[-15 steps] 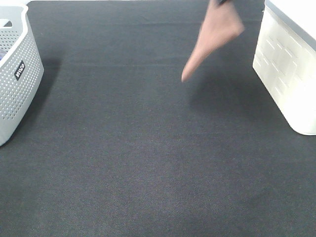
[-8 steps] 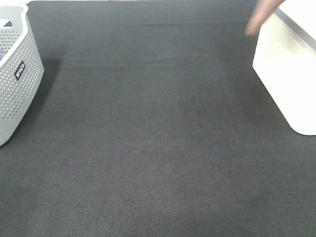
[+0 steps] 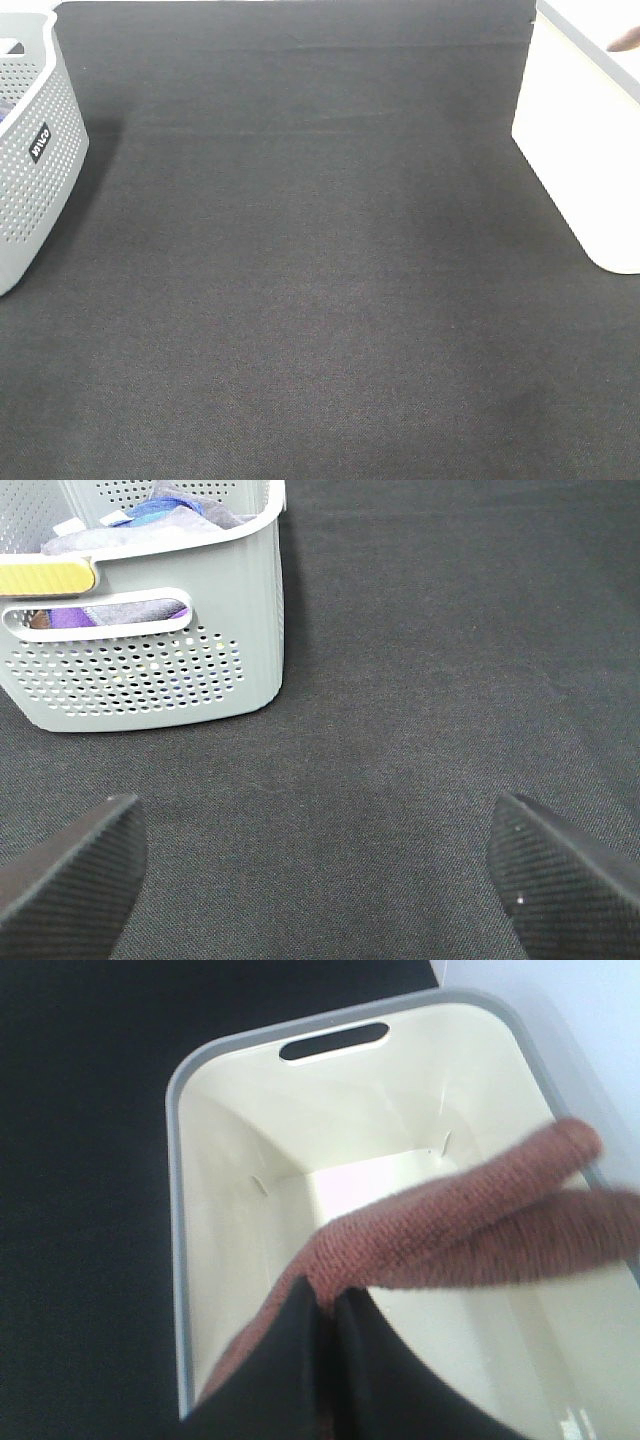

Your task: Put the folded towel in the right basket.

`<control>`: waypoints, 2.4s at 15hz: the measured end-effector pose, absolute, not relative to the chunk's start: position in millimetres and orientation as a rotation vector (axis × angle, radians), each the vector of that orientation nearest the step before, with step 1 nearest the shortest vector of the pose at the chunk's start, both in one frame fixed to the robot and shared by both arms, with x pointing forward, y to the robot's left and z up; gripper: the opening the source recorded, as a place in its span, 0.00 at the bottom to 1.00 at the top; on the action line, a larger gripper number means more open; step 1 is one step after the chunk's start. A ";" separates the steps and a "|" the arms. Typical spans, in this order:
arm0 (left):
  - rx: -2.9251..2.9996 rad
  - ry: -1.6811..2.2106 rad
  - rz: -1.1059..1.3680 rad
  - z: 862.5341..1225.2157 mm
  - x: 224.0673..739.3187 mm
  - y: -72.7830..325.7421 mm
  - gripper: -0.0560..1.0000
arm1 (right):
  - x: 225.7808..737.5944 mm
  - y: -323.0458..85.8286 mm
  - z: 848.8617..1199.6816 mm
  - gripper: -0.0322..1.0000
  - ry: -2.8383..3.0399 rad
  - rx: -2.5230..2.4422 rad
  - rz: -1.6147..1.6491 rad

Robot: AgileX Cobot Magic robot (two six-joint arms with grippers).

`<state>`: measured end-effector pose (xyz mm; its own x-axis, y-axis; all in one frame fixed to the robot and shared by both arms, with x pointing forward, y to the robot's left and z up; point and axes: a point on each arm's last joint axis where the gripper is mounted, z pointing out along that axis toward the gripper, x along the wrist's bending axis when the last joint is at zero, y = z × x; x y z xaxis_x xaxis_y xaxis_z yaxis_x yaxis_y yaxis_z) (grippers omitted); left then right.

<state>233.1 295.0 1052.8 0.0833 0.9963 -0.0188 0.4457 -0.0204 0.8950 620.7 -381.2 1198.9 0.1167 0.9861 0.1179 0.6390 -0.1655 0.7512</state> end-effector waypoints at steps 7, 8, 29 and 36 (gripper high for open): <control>1.580 1.470 0.890 1052.8 233.1 295.0 0.88 | 663.8 -397.9 1117.6 0.37 1.695 2.114 0.798; 1.580 1.470 0.890 1052.8 233.1 295.0 0.88 | 665.4 -398.3 1112.3 0.53 1.708 2.130 0.785; 1.580 1.470 0.890 1052.8 233.1 295.0 0.88 | 487.3 -276.6 1171.0 0.73 2.051 1.881 0.713; 1.580 1.470 0.890 1052.8 233.1 295.0 0.88 | 333.0 -281.7 1077.6 0.73 2.085 1.927 0.656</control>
<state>233.1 295.0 1052.8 0.0833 0.9963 -0.0188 0.4457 -0.0204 0.8950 333.0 -281.7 1077.6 -0.1111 0.9850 0.1323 0.8833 0.0368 0.4674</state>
